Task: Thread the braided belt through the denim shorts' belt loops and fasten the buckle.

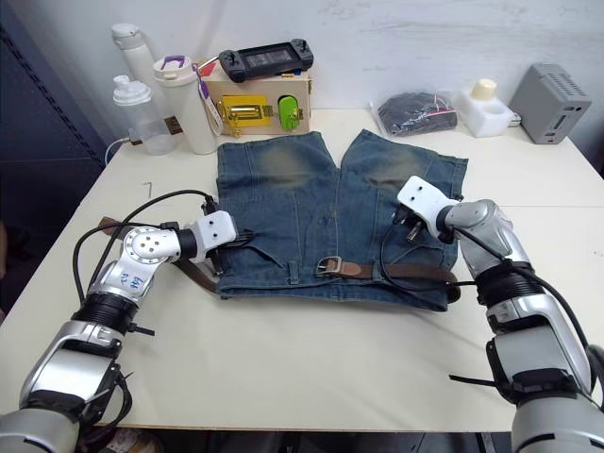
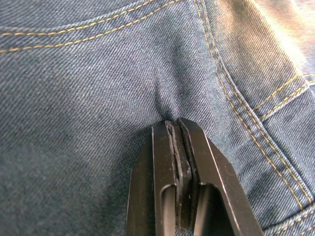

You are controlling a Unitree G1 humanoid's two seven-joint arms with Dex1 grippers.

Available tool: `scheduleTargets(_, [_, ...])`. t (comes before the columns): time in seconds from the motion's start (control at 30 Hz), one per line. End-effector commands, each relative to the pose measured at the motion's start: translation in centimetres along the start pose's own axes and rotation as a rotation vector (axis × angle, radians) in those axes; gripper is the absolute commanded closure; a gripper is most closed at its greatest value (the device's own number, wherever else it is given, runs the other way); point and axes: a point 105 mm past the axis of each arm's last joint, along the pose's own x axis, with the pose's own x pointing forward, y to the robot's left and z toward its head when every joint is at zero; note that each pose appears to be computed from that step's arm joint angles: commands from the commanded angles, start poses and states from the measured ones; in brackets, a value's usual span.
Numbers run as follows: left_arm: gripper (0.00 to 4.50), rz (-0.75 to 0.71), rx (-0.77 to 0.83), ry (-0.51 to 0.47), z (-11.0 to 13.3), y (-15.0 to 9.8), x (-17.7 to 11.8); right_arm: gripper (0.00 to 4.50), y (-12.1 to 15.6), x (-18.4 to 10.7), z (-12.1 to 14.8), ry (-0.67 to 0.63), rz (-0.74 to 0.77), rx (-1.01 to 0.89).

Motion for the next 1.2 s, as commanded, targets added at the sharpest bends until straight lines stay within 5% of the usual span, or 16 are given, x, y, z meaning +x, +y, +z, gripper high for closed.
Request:
scheduleTargets(0.03, [3.64,0.027,-0.107,0.01,-0.8,-0.7,-0.5,3.65,-1.0,-0.4,-0.2,-0.012,-0.049,0.07])
scheduleTargets(0.1, [3.09,0.071,-0.134,-0.038,0.3,0.1,-1.6,3.06,-1.1,-1.0,0.7,-0.066,-0.039,0.113])
scheduleTargets(0.2, [1.8,0.165,-0.139,-0.06,1.6,1.5,-3.8,1.62,-1.2,-2.4,2.5,-0.156,-0.012,0.189])
scheduleTargets(0.33, [0.04,0.359,-0.389,-0.231,4.7,4.0,-10.9,0.0,-0.7,-6.7,8.1,-0.431,0.072,0.312])
scheduleTargets(0.5, [0.04,0.491,-0.678,-0.245,3.2,3.3,-16.9,0.0,3.9,-11.1,12.1,-0.677,0.297,0.343])
scheduleTargets(0.7, [0.04,0.624,-1.033,-0.104,-1.9,-0.4,-20.3,0.0,8.2,-11.4,12.2,-0.695,0.408,0.333])
scheduleTargets(0.97, [0.04,0.759,-1.265,0.026,-3.5,-0.4,-19.1,0.0,10.6,-9.7,10.9,-0.615,0.421,0.259])
scheduleTargets(1.2, [0.04,0.741,-1.284,0.314,-4.6,-1.5,-15.2,0.0,11.4,-9.4,11.0,-0.625,0.427,0.254])
